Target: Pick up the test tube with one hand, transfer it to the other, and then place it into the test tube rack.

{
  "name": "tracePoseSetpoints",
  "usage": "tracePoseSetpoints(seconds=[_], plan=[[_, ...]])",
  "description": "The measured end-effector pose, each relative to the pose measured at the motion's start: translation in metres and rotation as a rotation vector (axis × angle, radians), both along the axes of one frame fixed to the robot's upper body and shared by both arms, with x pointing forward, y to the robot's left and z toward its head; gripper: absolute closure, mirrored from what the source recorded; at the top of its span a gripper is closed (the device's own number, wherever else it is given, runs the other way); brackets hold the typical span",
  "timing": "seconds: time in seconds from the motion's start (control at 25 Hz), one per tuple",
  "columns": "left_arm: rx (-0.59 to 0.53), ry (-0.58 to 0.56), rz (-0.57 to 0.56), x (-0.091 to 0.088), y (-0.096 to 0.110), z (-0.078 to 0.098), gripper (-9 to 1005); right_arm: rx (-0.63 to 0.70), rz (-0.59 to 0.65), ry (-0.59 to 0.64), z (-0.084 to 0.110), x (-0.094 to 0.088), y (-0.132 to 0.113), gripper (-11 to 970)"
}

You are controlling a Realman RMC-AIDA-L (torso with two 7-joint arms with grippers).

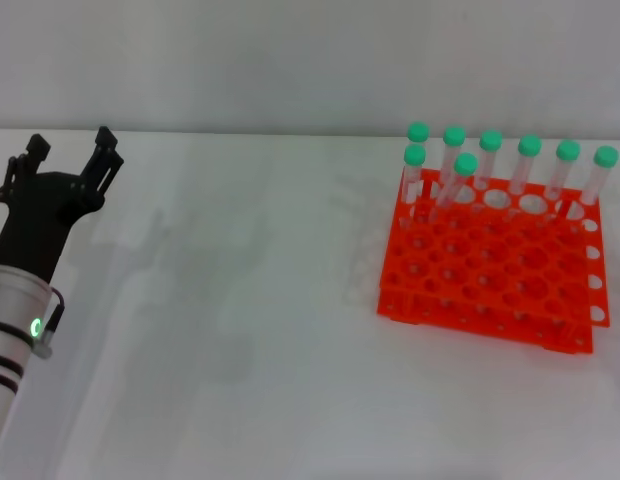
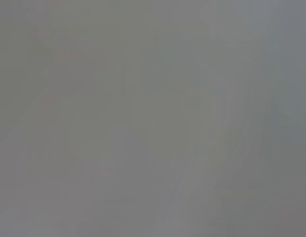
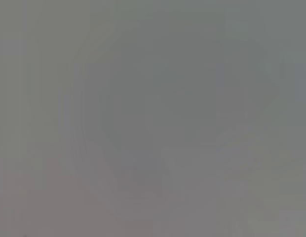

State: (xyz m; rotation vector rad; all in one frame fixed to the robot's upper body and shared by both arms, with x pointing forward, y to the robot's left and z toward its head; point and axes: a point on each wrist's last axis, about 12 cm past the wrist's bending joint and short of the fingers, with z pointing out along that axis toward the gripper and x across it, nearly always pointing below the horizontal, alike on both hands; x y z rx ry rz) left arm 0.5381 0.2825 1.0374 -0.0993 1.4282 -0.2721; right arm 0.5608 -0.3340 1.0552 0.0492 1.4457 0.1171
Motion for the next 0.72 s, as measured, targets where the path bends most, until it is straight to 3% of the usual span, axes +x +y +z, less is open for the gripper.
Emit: tracePoseSetpoints(seconds=[0.72], plan=[[-0.04, -0.009, 0.084, 0.008, 0.016, 0.004, 107, 0.018, -0.052, 0.08, -0.011, -0.002, -0.006, 188]])
